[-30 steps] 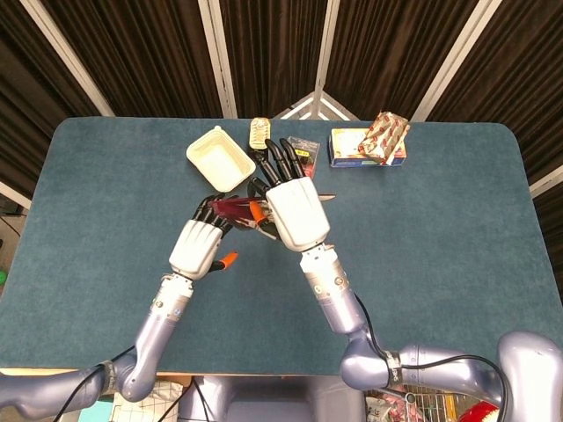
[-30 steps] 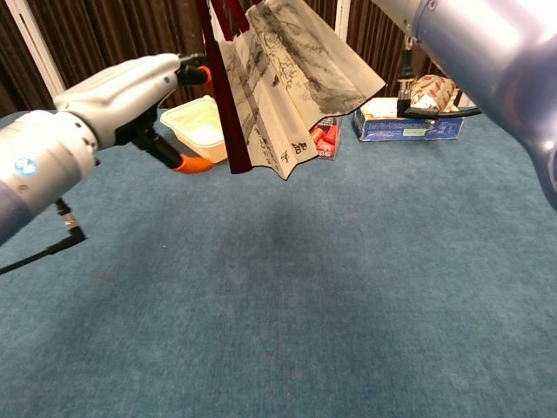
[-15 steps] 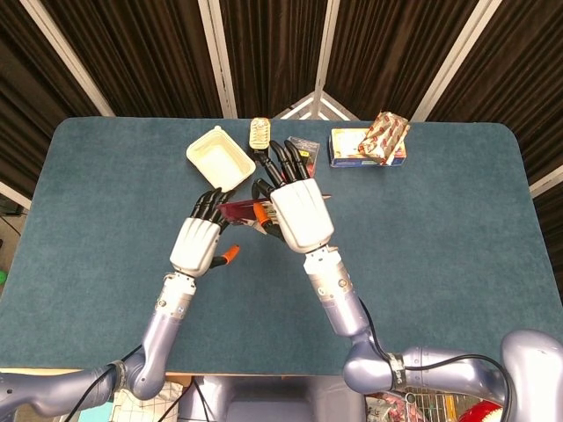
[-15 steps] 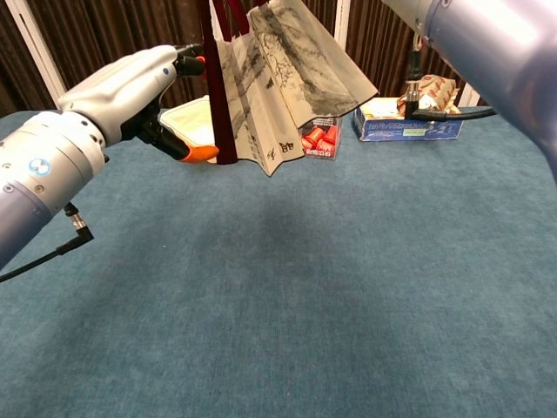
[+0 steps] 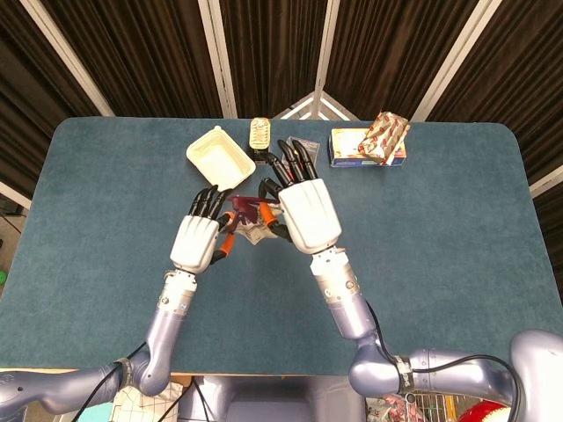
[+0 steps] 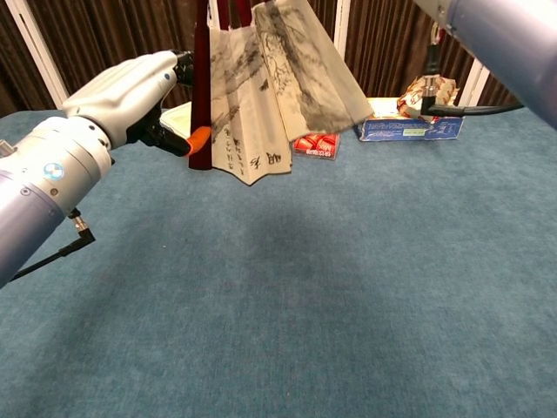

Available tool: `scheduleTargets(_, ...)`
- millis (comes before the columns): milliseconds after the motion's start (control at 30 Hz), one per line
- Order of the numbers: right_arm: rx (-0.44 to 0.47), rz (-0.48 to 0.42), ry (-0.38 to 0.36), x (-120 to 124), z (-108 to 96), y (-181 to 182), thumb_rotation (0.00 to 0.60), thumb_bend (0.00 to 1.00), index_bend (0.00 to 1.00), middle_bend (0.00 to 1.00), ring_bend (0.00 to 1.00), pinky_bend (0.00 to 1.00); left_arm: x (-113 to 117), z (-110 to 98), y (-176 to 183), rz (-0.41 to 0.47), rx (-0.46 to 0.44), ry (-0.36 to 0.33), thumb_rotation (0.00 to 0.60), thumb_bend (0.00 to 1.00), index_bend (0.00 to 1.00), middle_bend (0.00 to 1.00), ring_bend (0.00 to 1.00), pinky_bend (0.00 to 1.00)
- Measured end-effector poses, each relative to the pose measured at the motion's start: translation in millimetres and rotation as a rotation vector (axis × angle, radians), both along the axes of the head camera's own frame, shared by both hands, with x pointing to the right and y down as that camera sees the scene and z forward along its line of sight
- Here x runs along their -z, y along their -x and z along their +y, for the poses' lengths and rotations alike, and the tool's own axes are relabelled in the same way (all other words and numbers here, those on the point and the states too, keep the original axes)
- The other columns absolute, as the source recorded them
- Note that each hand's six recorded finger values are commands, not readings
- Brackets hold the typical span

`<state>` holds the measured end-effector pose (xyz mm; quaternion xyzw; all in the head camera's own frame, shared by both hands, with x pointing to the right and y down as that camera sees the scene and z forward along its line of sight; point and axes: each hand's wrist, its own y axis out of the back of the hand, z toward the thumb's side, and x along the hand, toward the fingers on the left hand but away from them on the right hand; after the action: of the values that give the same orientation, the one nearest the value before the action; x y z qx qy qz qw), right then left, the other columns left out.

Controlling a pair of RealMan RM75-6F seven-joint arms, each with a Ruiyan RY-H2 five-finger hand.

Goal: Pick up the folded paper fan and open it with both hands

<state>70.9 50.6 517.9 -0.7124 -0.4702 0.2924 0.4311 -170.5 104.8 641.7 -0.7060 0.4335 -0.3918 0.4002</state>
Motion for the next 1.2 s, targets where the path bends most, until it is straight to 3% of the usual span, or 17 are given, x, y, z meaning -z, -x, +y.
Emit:
scheduleTargets(500, 0.002, 0.069, -0.015, -6, -2, -22, 0.600, 0.56, 0.67, 0.21, 0.02, 0.00, 11, -10, 33, -0.039, 0.029, -0.038, 0.600, 0.61, 0.56, 0.10, 0.00, 0.08)
scheduleTargets(1200, -0.112, 0.205, -0.028, -19, -10, -136, 0.600, 0.56, 0.69, 0.22, 0.02, 0.00, 56, -38, 92, -0.098, 0.077, -0.125, 0.600, 0.61, 0.57, 0.11, 0.00, 0.08)
